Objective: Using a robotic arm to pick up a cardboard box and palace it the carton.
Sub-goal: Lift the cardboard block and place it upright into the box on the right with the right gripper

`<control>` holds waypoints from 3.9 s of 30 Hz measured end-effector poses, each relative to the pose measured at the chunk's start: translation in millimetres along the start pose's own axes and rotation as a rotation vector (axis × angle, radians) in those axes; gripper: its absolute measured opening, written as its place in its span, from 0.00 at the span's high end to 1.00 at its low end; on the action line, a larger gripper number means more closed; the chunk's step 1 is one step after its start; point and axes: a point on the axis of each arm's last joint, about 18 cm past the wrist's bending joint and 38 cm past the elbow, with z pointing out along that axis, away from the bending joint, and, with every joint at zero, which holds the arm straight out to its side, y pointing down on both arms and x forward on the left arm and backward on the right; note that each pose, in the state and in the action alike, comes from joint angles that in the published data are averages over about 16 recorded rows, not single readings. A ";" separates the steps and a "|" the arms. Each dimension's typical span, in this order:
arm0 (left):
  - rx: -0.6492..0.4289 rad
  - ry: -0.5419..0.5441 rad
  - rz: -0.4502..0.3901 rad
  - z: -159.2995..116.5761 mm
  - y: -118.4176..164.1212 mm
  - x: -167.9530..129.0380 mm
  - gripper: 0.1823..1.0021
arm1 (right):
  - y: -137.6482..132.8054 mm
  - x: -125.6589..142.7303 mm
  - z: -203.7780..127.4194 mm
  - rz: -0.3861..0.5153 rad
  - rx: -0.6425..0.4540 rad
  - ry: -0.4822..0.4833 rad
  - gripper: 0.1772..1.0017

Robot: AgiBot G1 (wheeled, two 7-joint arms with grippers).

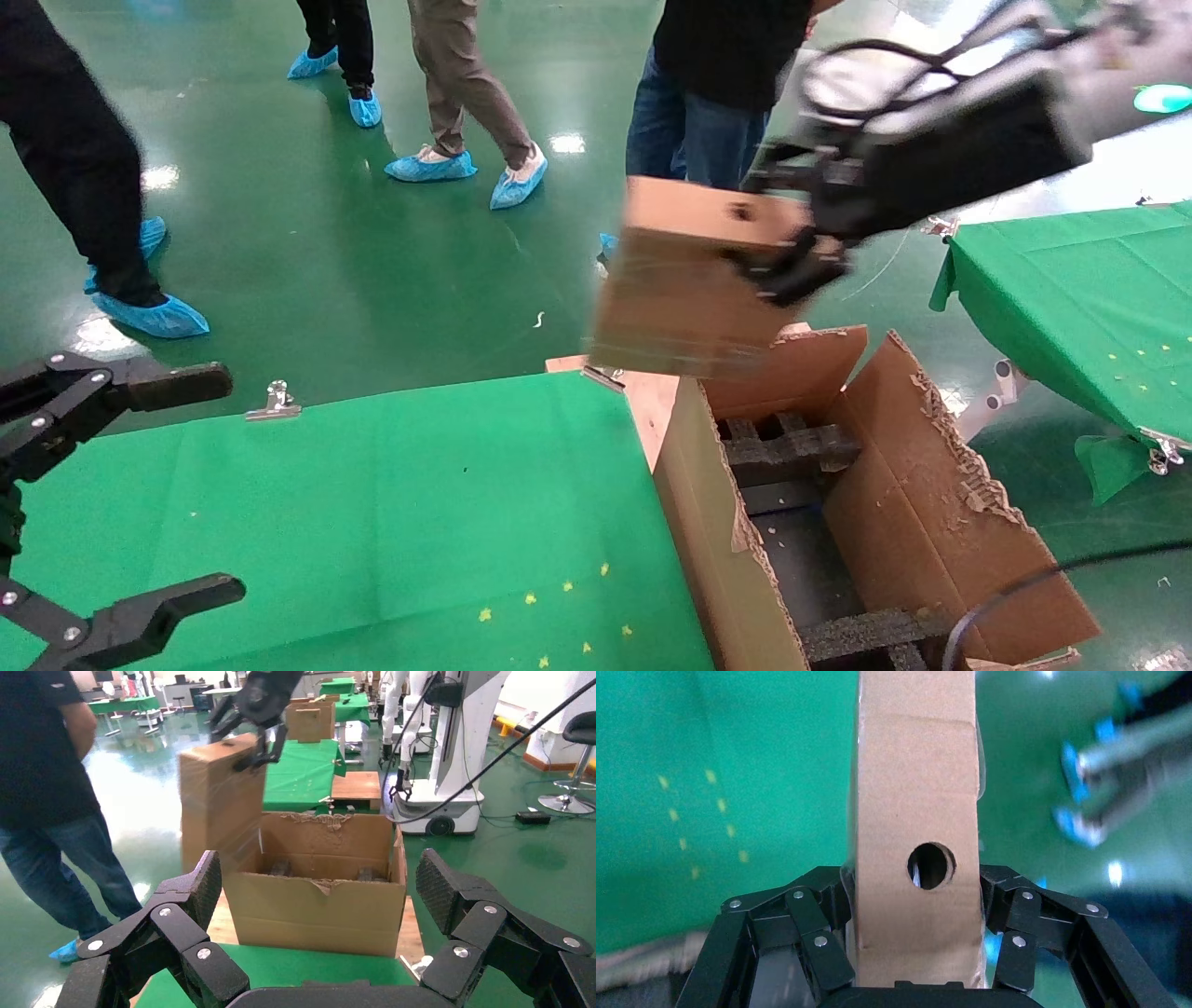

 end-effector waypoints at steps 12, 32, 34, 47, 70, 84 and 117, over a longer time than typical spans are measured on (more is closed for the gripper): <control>0.000 0.000 0.000 0.0 0.0 0.0 0.00 | 85.1 -34.1 -63.5 0.183 -0.153 0.081 0.84; 0.000 -0.001 0.000 -0.1 0.0 -0.1 0.00 | 111.9 -65.7 -63.6 0.246 -0.230 0.035 0.85; 0.000 -0.001 0.000 -0.1 0.0 -0.1 0.00 | 113.3 -65.9 -62.5 0.255 -0.231 0.037 0.85; 0.001 -0.001 0.000 -0.1 0.0 -0.1 0.00 | 142.5 -82.3 -44.6 0.498 -0.321 0.141 0.85; 0.001 -0.001 0.000 -0.1 0.0 -0.2 0.00 | 177.7 -106.7 2.1 1.116 -0.519 0.451 0.85; 0.001 -0.001 0.000 -0.1 0.0 -0.2 0.00 | 188.4 -108.2 31.5 1.207 -0.590 0.552 0.86; 0.001 -0.001 0.000 -0.1 0.0 -0.2 0.00 | 216.8 -146.6 110.2 1.161 -0.635 0.569 0.86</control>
